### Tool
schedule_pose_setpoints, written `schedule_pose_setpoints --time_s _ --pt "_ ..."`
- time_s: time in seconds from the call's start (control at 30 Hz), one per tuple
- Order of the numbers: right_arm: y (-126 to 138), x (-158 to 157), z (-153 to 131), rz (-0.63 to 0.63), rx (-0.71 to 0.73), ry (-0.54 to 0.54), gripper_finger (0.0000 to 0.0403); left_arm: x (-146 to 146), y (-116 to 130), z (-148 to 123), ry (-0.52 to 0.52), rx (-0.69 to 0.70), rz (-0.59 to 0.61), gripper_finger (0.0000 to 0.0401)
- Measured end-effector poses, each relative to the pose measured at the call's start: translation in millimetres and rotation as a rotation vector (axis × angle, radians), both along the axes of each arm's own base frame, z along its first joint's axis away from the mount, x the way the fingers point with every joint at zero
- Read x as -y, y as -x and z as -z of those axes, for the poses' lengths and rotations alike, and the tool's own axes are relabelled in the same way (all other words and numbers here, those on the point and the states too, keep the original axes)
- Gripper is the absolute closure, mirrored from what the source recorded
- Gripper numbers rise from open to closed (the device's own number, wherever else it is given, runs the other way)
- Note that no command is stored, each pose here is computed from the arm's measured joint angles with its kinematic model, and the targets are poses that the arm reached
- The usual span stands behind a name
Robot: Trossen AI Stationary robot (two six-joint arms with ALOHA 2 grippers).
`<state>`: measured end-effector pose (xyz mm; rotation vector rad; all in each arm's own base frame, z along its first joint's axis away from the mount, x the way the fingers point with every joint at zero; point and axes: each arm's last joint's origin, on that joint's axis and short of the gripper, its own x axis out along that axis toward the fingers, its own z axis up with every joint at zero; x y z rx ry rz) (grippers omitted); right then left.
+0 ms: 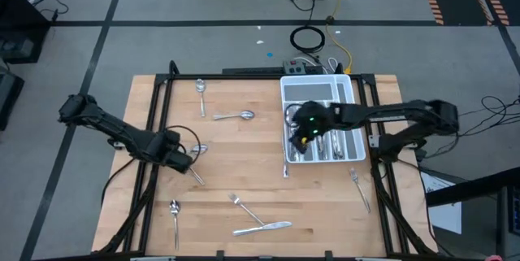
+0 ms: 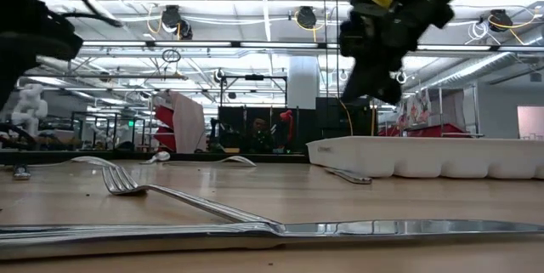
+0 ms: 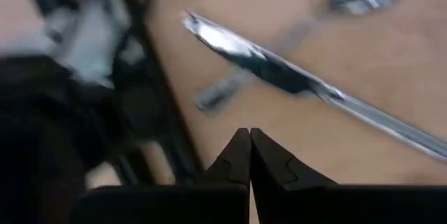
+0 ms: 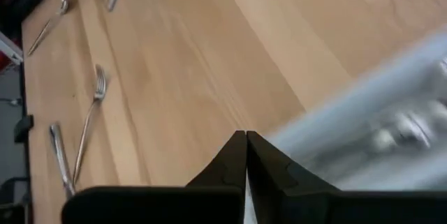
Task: Sort silverware
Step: Put the silver knife into the white silverware tray
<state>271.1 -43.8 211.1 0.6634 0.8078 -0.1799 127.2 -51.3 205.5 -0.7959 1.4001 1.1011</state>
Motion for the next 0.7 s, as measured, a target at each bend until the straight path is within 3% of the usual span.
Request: schedule_pose_setpoints --time_s 0.13,0.33,0.43,0.57,0.7 --pt "-32 -12 -15 0.002 0.030 0.037 0.0402 -4 2 2 -0.123 -0.022 0.023 0.0400" --pt "-60 -29 -45 -0.054 0.122 0.080 0.0402 -2 -7 12 -0.198 -0.064 0.017 0.0400" --pt "-63 -34 -53 -0.035 0.141 0.096 0.0402 2 -20 18 -0.188 -0.051 0.001 0.0401" --pt "-62 -39 -54 -0.025 0.135 0.117 0.0402 12 -44 32 -0.127 0.097 -0.046 0.0401" --pt "-61 -40 -52 -0.026 0.116 0.112 0.0403 15 -50 51 -0.170 0.005 -0.024 0.0401"
